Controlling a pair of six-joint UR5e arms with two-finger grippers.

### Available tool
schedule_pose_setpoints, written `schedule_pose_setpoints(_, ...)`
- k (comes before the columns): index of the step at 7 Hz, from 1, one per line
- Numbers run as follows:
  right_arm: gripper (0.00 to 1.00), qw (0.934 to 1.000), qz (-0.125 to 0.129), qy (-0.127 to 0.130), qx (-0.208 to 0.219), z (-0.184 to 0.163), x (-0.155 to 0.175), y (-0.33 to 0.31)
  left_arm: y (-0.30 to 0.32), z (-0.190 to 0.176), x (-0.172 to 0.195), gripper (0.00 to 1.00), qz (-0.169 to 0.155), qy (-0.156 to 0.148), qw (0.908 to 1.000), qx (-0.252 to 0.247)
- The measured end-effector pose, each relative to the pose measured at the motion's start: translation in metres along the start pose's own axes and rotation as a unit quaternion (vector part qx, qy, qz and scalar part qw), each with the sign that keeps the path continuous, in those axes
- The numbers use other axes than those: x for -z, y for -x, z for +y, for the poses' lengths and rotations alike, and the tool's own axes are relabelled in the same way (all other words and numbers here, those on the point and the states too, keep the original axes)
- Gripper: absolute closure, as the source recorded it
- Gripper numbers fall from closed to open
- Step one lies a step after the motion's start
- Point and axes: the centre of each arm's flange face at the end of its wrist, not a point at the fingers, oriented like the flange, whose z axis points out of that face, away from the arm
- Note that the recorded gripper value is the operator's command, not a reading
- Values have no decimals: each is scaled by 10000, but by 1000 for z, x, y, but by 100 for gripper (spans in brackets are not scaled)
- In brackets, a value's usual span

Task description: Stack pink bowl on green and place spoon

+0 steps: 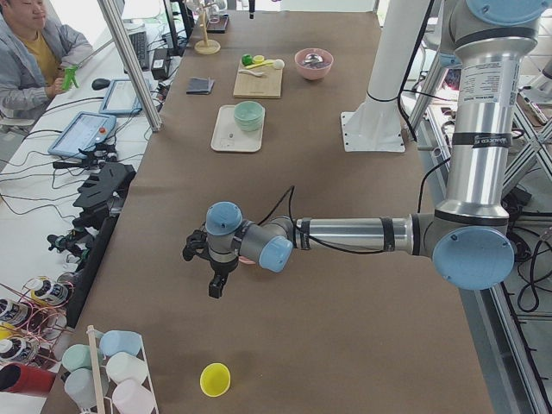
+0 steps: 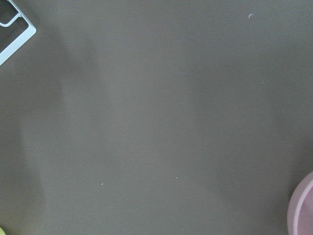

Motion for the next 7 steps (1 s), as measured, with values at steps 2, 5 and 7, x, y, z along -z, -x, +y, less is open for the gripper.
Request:
schedule_pose_setpoints(2,0,10000,-5,-2,3,0,0,1,-3,-4,2,2,7,-40,10000,-36)
schedule_pose_setpoints(5,0,10000,-7,-12,11,-2,1,2,-2,-4,1,2,1,-43,10000,-43)
schedule_pose_setpoints(7,0,10000,-12,-11,13,-2,1,2,-2,-2,1,2,7,-45,10000,-51)
